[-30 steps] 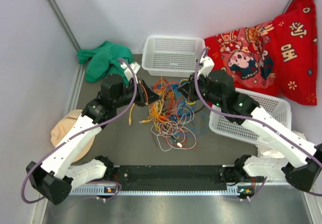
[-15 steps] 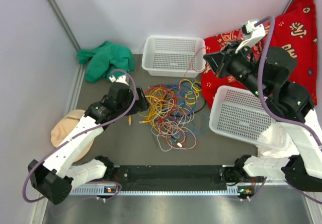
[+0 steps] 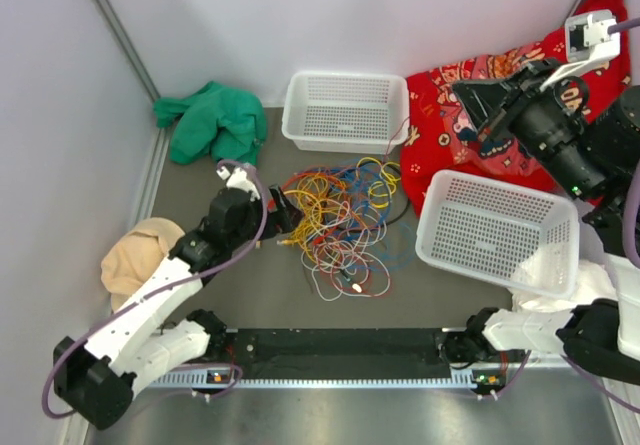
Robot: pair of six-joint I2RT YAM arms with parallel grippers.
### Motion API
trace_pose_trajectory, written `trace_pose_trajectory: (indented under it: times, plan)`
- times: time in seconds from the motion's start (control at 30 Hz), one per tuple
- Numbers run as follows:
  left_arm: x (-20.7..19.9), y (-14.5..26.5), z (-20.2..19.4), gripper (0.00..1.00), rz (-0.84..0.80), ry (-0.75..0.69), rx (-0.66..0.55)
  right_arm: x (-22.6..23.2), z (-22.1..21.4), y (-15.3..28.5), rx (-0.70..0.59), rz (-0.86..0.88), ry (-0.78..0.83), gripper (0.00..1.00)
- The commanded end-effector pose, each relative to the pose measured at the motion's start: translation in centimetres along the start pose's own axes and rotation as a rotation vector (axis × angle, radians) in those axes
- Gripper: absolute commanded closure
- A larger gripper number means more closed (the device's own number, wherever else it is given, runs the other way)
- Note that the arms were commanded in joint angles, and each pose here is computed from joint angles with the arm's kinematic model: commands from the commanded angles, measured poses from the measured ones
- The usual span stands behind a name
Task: Untangle the cables
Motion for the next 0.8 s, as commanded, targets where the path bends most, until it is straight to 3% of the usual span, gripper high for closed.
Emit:
trace_pose_trajectory:
  times: [0.0,0.13,0.43,0.63,0.77]
  plan:
    - [-5.5,1.7,4.2,0.01,-0.397,0.016,-0.320,1.3,-0.6,0.0,0.041,0.069,-0.060,1.00]
    - [-8.2,2.5,5.1,0.01,-0.566,-0.066,-0.465,2.3,-0.7,0.1,0.055,0.120,-0.125,1.00]
    - [-15.9,0.8,2.8,0.01,-0.767,-0.358,-0.476,3.9,-3.1,-0.3,0.133,0.199,-0.221,1.00]
    - [-15.7,-2.3,2.1,0.01,-0.688,-0.432,-0.507,4.0,-4.5,-0.4,0.182,0.204,-0.241,1.00]
    - [-13.8,-4.6,3.0,0.03,-0.508,-0.423,-0.564,4.0,-4.5,-0.1,0.189,0.203,-0.247,1.00]
Point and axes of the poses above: each gripper's point midway between its finger pads, its own y axis back along the fingers, its own x axis along the line the jaws close on, z = x × y, the point moved 4 cm from there along y, back along the fingers, and after that the axes turned 2 degrees about y, right-handed, at the moved point
